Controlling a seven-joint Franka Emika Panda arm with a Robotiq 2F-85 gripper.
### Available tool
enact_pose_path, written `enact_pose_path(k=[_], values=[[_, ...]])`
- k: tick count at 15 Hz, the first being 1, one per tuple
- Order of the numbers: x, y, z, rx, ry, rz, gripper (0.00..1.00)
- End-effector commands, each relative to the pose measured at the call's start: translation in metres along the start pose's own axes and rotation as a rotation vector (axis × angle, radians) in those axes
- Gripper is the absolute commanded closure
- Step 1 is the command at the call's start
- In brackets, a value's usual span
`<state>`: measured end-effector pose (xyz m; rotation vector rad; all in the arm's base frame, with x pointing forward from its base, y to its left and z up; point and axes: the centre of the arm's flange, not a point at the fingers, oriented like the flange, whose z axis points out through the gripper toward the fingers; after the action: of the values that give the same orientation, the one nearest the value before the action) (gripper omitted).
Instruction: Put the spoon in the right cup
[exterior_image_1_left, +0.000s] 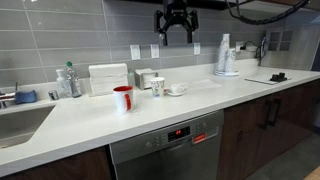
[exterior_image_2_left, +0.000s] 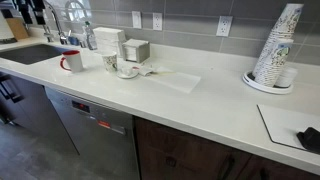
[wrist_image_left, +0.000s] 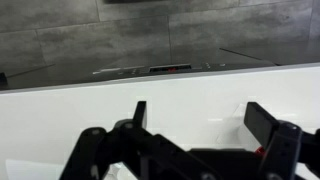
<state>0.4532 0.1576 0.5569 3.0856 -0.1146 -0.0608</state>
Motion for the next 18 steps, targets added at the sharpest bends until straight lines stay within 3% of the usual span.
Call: enact_pose_path(k=[1, 13, 18], values=[[0.000, 0.000, 0.000, 0.000, 0.000, 0.000, 0.00], [0.000, 0.000, 0.000, 0.000, 0.000, 0.000, 0.00], [0.065, 0.036, 0.018, 0.018, -0.053, 0.277, 0.00]])
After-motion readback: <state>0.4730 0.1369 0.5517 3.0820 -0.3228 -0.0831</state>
